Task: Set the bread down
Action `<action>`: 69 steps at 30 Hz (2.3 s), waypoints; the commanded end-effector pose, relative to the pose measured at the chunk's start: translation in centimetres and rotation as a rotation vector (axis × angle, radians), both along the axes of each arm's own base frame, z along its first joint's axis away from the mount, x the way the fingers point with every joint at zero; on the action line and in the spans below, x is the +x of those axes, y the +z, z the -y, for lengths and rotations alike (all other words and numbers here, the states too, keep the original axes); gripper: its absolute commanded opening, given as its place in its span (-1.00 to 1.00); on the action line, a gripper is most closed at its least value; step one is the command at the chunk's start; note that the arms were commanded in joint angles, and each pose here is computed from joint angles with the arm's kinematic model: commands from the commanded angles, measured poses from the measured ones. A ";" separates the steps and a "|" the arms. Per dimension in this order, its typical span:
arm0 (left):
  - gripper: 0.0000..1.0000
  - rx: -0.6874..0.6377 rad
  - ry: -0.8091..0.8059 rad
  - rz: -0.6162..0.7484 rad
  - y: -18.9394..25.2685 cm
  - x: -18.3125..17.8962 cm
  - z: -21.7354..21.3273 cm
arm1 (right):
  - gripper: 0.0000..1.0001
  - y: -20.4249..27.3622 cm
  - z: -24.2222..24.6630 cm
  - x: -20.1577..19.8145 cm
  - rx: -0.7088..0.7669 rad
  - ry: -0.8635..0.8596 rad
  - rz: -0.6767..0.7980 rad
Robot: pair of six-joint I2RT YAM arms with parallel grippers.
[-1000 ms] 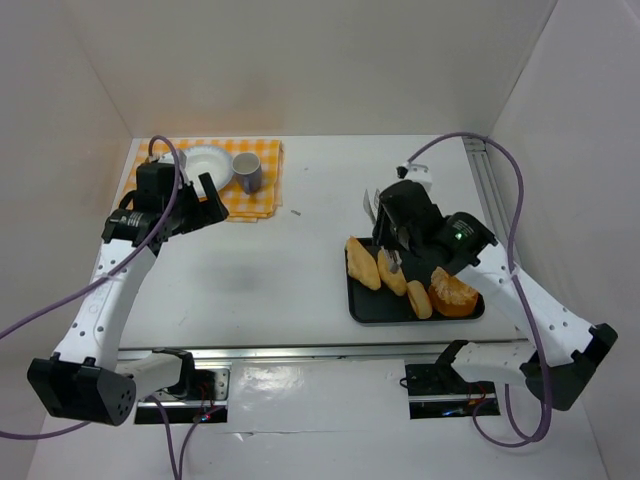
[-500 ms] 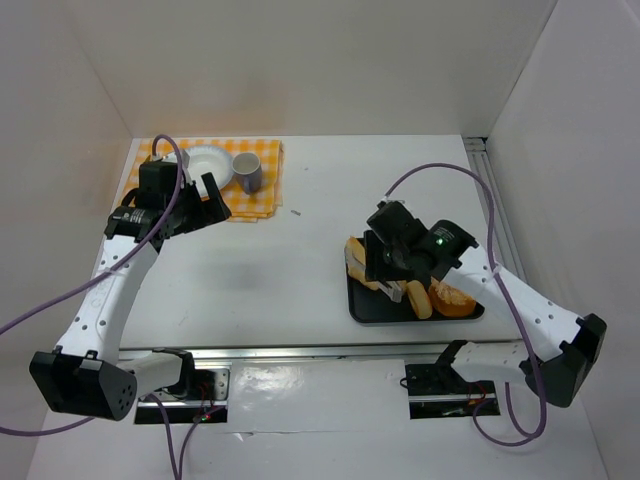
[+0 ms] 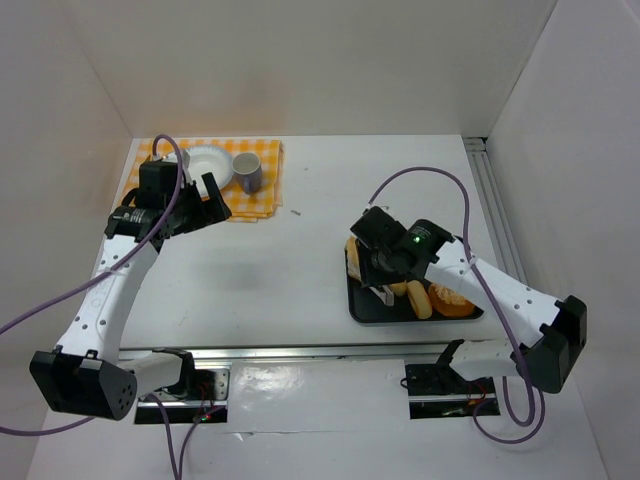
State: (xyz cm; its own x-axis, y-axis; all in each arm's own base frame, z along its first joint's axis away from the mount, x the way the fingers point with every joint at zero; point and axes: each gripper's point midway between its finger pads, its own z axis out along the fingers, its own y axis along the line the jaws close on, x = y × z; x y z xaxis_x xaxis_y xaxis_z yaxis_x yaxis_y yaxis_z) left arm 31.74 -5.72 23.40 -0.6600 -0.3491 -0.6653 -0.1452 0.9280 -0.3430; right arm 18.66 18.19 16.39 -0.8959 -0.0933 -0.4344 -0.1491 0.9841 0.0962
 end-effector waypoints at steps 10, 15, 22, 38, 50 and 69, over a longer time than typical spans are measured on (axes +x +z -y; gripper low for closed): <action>1.00 -0.005 -0.023 0.086 3.0 1.2 0.2 | -0.53 -0.3 -0.1 0.8 -0.084 0.036 0.013; 1.00 -0.021 -0.027 0.104 3.8 1.3 0.4 | -0.98 2.8 -0.2 1.2 -0.055 0.024 0.071; 1.00 -0.052 -0.031 0.153 6.2 1.8 0.9 | -1.00 8.3 -4.1 2.4 0.063 0.100 0.184; 1.00 -0.098 0.216 0.430 20.1 1.3 -4.3 | -1.00 16.6 -27.5 17.2 0.362 0.417 0.622; 1.00 -0.140 0.228 0.519 22.4 -1.0 -4.4 | -1.00 11.8 -35.6 25.2 0.540 0.438 0.858; 1.00 -0.087 0.215 0.514 22.0 -2.8 -4.7 | 0.04 6.5 -39.1 28.6 0.644 0.441 0.865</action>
